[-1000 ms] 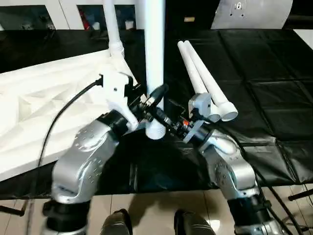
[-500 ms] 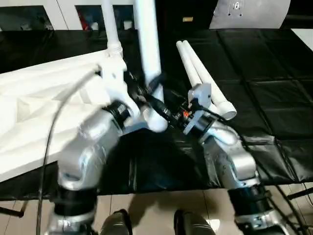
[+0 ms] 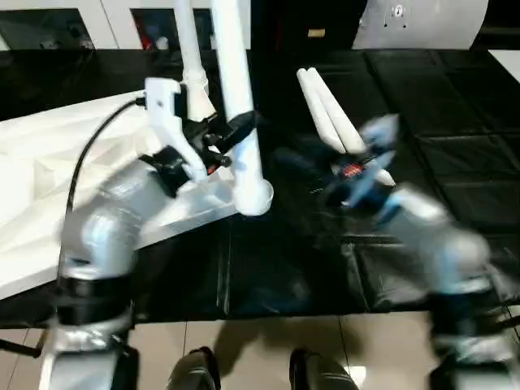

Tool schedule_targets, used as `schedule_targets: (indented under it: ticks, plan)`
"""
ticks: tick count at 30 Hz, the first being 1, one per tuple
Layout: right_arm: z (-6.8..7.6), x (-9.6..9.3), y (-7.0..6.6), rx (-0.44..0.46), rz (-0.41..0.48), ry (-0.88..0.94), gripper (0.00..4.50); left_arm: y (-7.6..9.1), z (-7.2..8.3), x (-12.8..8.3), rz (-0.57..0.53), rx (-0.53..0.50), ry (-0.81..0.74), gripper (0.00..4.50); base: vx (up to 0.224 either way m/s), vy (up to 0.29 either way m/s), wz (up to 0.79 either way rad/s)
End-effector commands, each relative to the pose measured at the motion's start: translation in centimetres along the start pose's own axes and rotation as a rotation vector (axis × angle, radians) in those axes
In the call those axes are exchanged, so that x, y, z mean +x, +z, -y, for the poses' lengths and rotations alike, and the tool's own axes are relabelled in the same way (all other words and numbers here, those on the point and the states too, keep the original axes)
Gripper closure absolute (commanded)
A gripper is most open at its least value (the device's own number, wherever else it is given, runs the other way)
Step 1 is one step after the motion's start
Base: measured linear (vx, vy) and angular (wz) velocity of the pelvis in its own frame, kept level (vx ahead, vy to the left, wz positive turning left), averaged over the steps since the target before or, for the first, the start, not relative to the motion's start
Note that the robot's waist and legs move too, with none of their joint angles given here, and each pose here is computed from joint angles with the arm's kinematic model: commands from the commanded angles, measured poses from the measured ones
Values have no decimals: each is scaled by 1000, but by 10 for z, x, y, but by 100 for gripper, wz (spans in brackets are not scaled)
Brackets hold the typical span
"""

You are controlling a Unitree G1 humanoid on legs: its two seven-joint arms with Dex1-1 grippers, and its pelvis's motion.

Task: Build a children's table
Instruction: Pick table leg

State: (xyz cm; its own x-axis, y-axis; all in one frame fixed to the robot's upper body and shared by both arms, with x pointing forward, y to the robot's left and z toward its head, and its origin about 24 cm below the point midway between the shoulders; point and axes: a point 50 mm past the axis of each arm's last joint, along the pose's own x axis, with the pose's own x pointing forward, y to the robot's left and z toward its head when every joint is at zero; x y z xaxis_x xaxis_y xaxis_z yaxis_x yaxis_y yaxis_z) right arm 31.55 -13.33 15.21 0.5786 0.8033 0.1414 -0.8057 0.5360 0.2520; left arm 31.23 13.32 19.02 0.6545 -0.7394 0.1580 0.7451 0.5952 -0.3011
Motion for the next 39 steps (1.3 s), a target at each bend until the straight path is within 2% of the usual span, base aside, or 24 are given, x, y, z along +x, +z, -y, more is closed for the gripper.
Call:
schedule_targets:
  ticks: [1,4,10,17,34,36,39]
  plan:
    - [-2,0,6,37,-4,53,10,6,7,0,8,-18,-114,264,0,0,0]
    - [-10,-8,12,78,-84,227,0,10,14,-5,-27,-51,-319,264,0,0,0]
    - [-20,-15,15,85,-167,377,0,13,23,-7,-74,-47,-469,264,0,0,0]
    - [-30,-11,12,90,-221,474,0,16,31,-3,-71,-35,-565,264,0,0,0]
    - [-39,1,1,104,-309,602,0,5,43,4,-141,30,-647,264,0,0,0]
    - [-40,1,-1,106,-319,611,27,5,43,5,-138,31,-652,264,0,0,0]
    - [-40,2,-2,111,-320,615,37,5,44,6,-137,35,-657,264,0,0,0]
